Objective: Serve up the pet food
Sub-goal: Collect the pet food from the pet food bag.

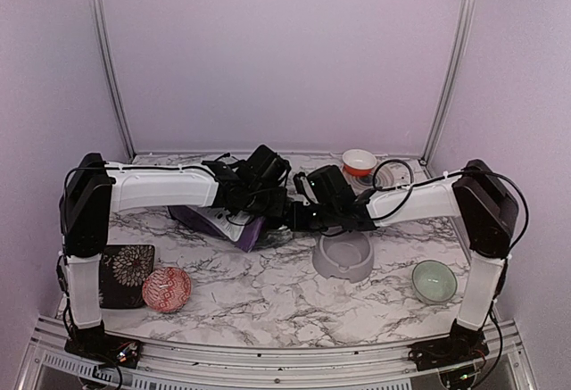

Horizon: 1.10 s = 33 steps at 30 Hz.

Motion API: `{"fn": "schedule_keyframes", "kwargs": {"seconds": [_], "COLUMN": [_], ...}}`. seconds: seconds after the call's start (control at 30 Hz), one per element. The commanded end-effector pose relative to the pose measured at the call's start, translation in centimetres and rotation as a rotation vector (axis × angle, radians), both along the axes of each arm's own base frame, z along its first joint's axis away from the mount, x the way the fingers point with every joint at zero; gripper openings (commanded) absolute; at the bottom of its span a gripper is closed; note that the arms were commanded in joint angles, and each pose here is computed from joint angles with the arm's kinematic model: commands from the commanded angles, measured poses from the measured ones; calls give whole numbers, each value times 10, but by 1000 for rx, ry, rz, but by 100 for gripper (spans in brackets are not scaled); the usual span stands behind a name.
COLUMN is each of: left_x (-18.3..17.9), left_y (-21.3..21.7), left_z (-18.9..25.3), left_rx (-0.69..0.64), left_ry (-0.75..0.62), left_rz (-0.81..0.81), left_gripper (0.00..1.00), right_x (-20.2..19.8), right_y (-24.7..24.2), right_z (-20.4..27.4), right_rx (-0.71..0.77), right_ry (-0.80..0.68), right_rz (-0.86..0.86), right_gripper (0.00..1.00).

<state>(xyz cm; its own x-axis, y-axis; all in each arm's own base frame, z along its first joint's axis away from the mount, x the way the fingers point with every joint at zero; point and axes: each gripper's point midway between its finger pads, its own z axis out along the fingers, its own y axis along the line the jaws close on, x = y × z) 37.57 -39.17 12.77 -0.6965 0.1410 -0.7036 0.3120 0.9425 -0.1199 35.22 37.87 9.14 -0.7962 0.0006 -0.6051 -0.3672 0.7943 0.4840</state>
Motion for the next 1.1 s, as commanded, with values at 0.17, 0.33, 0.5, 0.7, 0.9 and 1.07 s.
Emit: {"fn": "schedule_keyframes", "kwargs": {"seconds": [0.17, 0.33, 0.5, 0.7, 0.9, 1.07], "left_x": [-1, -2, -4, -7, -9, -10], "left_y": [-16, -13, -10, -6, -3, -1], "left_z": [34, 35, 32, 32, 32, 35], "left_rx": [-116, -116, -105, -104, -102, -101], "left_ry": [-64, -65, -63, -57, -56, -63], "left_rz": [-26, -26, -28, -29, -38, -44], "left_gripper": [0, 0, 0, 0, 0, 0], "right_x": [-11, -13, -15, -20, -25, -29], "right_y": [-2, 6, 11, 14, 12, 14], "right_z": [-32, -33, -33, -32, -23, -22], "right_rx": [36, 83, 118, 139, 197, 254], "right_ry": [118, 148, 168, 189, 198, 231], "right_rz": [-3, 10, 20, 36, 52, 53], "right_gripper": [0, 0, 0, 0, 0, 0]}}
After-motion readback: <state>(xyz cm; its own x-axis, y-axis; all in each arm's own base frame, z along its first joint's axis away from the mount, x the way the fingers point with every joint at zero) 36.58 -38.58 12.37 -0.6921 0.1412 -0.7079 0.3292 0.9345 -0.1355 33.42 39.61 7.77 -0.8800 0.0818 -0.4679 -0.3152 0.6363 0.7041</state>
